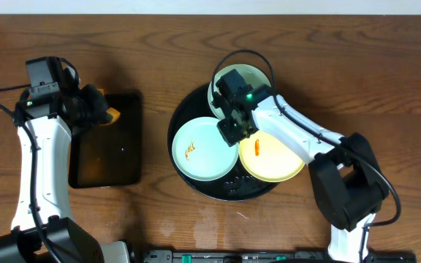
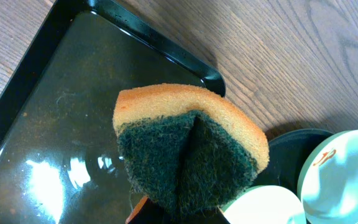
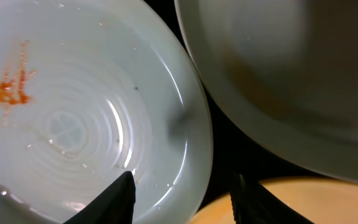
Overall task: Clean dirty plates on tray and stack at the side
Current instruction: 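Grasp the top pale green plate rim with the right gripper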
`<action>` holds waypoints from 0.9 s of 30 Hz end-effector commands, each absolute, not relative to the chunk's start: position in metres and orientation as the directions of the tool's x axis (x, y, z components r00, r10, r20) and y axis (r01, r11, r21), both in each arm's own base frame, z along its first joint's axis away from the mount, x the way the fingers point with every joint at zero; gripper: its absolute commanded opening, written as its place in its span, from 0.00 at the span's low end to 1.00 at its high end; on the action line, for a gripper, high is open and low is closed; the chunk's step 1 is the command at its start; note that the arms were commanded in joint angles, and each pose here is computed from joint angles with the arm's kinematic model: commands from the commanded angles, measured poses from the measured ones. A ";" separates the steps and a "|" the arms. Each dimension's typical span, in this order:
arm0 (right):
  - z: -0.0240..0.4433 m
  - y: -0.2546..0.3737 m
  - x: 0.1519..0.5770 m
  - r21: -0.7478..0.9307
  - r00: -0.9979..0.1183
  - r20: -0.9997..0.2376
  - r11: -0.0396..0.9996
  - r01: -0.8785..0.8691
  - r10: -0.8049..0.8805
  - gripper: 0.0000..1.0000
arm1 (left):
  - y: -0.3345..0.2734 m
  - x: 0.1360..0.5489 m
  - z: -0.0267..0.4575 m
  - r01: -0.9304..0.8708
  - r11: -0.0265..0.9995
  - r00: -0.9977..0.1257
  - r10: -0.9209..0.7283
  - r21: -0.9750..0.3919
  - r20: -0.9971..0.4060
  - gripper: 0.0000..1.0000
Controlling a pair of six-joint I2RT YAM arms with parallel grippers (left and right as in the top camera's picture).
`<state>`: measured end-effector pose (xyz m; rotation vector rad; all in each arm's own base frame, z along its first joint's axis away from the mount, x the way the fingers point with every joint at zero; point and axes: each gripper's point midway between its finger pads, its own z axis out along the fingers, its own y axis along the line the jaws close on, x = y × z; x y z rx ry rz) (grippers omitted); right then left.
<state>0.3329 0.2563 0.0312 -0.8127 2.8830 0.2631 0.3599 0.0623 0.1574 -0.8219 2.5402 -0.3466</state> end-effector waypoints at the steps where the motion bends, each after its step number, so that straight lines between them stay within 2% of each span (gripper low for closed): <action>1: 0.004 0.255 0.323 0.141 -0.857 -0.102 0.845 -0.515 -0.505 0.48 | 0.064 0.363 0.163 -0.478 0.804 -0.725 -0.589 -0.355 -0.357 0.08; 7: -0.003 0.255 0.321 0.142 -0.857 -0.085 0.846 -0.515 -0.508 0.45 | 0.064 0.363 0.163 -0.478 0.804 -0.725 -0.588 -0.354 -0.357 0.07; 12: -0.002 0.256 0.322 0.142 -0.857 -0.087 0.845 -0.515 -0.507 0.25 | 0.064 0.363 0.163 -0.477 0.804 -0.726 -0.588 -0.355 -0.357 0.07; 16: -0.001 0.257 0.323 0.142 -0.857 -0.091 0.845 -0.516 -0.508 0.21 | 0.064 0.363 0.163 -0.477 0.804 -0.726 -0.588 -0.355 -0.357 0.08; 24: 0.005 0.261 0.330 0.144 -0.856 -0.114 0.844 -0.517 -0.505 0.01 | 0.061 0.370 0.173 -0.448 0.806 -0.716 -0.583 -0.387 -0.384 0.07; 27: 0.005 0.261 0.329 0.144 -0.856 -0.112 0.844 -0.517 -0.505 0.01 | 0.057 0.372 0.188 -0.420 0.807 -0.707 -0.577 -0.415 -0.408 0.07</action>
